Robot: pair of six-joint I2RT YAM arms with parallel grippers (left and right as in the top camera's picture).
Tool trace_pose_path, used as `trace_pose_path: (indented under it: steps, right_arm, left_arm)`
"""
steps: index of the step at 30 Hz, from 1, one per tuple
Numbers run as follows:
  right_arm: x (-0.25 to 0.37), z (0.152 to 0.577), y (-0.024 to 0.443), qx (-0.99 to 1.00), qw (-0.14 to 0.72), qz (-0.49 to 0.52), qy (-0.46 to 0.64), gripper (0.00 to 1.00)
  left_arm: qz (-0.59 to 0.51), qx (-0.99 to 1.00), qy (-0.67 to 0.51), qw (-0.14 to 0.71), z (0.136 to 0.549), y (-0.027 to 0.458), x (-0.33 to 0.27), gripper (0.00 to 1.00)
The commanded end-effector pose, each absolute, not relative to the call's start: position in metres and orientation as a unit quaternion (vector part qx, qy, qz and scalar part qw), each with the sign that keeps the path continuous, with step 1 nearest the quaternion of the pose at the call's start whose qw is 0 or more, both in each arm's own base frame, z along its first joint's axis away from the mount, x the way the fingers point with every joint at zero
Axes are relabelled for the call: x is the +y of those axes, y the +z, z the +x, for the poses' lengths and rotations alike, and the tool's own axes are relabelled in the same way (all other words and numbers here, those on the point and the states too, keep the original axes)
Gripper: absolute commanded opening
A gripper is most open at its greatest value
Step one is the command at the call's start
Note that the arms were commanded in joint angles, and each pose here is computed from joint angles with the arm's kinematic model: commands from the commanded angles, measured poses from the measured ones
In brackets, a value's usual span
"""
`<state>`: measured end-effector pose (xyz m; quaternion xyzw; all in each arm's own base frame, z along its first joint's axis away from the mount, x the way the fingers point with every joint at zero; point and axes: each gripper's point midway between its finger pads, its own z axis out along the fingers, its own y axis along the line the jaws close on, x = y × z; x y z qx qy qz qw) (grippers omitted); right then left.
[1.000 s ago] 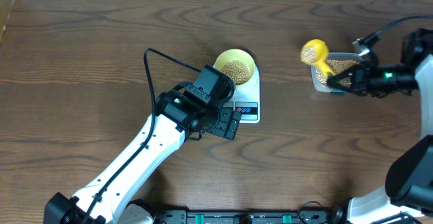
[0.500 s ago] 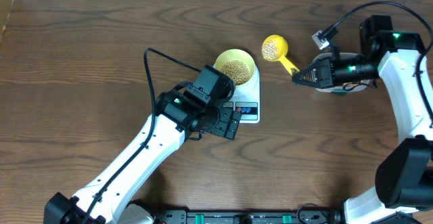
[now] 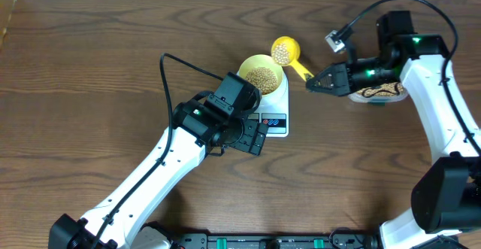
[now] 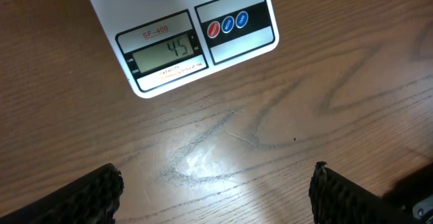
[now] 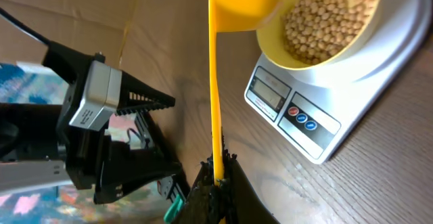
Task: Scoop item into bowl and weigh 50g on scale
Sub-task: 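Carry the filled scoop left over the yellow bowl on the scale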
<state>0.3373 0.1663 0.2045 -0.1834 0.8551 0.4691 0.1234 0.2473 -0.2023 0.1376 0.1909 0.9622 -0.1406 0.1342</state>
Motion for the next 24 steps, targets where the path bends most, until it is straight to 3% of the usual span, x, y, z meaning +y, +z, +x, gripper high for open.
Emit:
trace_pose_path:
  steps: [1,24]
  right_arm:
    - [0.180,0.336,0.206,0.857,0.118,-0.197,0.461,0.01]
    - [0.182,0.327,0.186,0.881,0.101,-0.232,0.399,0.01]
  left_arm:
    - [0.201,0.959,-0.136,0.146,0.248,0.142,-0.201,0.91]
    - [0.201,0.959,-0.137,0.146,0.248,0.142,-0.201,0.91]
